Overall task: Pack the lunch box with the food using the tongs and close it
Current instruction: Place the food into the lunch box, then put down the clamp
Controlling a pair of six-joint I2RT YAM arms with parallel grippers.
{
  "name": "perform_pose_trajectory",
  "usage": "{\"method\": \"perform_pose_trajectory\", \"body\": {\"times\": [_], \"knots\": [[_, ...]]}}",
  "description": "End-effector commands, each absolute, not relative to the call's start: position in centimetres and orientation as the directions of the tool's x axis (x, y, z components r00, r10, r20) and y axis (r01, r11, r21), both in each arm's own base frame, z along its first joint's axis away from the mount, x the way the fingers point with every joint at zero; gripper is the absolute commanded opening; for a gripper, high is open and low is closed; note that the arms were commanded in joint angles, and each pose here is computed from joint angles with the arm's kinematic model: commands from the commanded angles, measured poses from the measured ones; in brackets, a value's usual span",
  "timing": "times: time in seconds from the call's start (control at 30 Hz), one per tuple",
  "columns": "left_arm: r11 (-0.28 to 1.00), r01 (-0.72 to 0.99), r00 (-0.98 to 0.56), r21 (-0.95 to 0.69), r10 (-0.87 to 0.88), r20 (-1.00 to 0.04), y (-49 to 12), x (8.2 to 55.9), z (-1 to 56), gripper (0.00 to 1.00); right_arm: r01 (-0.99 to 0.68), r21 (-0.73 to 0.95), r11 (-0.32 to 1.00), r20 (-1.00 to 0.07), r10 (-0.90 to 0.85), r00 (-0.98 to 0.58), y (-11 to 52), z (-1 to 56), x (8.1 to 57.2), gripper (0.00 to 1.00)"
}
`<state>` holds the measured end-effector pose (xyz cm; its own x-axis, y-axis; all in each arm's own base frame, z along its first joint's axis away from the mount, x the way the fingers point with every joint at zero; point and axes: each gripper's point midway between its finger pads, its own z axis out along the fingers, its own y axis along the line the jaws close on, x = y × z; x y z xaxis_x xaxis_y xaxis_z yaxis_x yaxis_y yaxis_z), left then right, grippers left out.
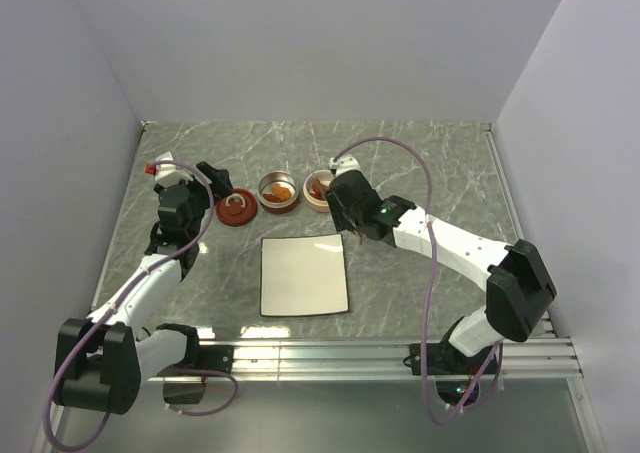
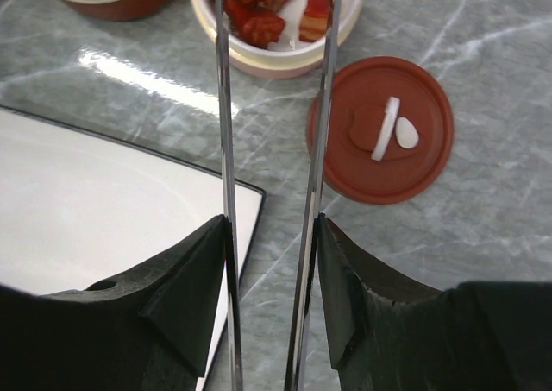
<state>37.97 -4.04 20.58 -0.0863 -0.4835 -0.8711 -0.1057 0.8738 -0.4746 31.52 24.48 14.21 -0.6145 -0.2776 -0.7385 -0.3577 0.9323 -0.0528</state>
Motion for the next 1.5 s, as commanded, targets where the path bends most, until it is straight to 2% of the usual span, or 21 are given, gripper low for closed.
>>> {"method": "perform_pose_trajectory", "body": {"times": [0.0,0.43,0.97,1.3,1.47], "knots": [[0.860,-0.065,-0.004,-0.507,-0.508,-0.861,-4.0,38.6,24.0,0.99,-0.273,-0.082,0.958,-0.769,-0.235,-0.594,23.0,16.0,31.9,0.52],[0.859,-0.061,0.003,-0.508,-0.509,-0.861,-4.0,38.3,24.2,0.99,-0.206,-0.110,0.972,-0.776,-0.214,-0.594,21.1,16.8,31.5,0.52],[0.858,-0.062,0.009,-0.509,-0.510,-0.860,-3.9,38.2,24.4,1.00,-0.130,-0.050,0.990,-0.875,-0.106,-0.473,19.8,22.3,32.2,0.53],[0.859,-0.069,0.007,-0.507,-0.508,-0.862,-3.8,38.3,24.2,0.99,-0.112,0.016,0.994,-0.878,-0.040,-0.477,18.9,21.3,35.2,0.53],[0.860,-0.070,0.008,-0.505,-0.506,-0.862,-3.8,38.4,24.2,1.00,-0.042,0.030,0.999,-0.863,0.004,-0.505,16.3,19.6,36.2,0.53]]}}
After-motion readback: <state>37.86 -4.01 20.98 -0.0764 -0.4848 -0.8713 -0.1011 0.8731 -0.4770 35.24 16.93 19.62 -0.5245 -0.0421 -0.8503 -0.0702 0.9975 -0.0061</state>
